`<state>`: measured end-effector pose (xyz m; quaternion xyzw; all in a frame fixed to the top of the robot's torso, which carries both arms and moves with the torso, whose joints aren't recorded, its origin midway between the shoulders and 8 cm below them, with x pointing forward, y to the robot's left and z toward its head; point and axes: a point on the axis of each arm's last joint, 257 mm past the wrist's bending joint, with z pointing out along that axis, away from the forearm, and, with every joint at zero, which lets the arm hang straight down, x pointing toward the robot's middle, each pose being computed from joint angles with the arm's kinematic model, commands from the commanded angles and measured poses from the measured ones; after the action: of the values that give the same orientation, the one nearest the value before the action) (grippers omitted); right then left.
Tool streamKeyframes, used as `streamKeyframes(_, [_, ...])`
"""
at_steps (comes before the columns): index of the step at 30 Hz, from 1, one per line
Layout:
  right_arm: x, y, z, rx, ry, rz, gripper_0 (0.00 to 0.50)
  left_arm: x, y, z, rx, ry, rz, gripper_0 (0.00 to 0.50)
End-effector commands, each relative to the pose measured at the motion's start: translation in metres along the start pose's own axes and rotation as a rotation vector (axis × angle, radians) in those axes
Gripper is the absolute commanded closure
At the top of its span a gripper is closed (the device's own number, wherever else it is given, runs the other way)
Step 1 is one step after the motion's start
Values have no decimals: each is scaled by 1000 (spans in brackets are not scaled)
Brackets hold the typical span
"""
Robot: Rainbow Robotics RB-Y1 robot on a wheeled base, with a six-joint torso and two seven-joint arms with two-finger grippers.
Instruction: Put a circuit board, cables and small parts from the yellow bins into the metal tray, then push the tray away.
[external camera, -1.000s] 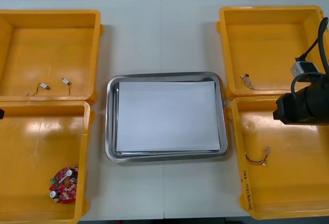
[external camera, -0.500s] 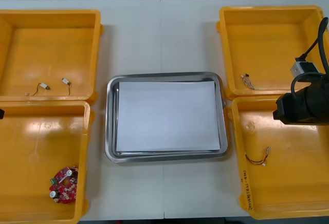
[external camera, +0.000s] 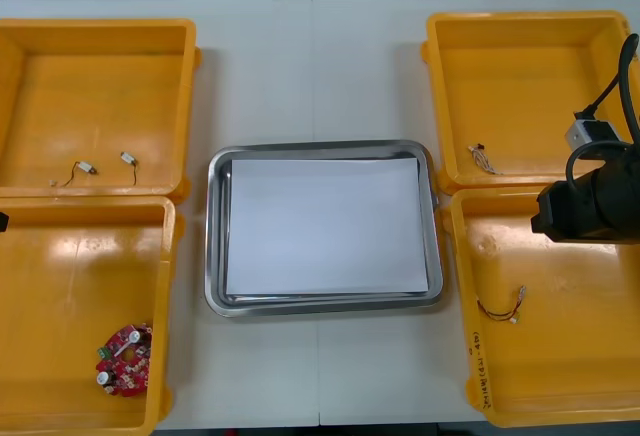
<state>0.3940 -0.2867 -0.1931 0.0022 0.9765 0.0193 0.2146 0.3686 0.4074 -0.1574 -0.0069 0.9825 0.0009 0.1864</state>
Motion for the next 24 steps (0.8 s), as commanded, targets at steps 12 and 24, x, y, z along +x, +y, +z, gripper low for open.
streamKeyframes(12, [15, -14, 5, 28, 30, 36, 0, -4, 14, -15, -49, -25, 68, 0])
streamKeyframes(24, [23, -35, 9, 67, 84, 61, 0, 18, 0, 2, 8, 23, 56, 0])
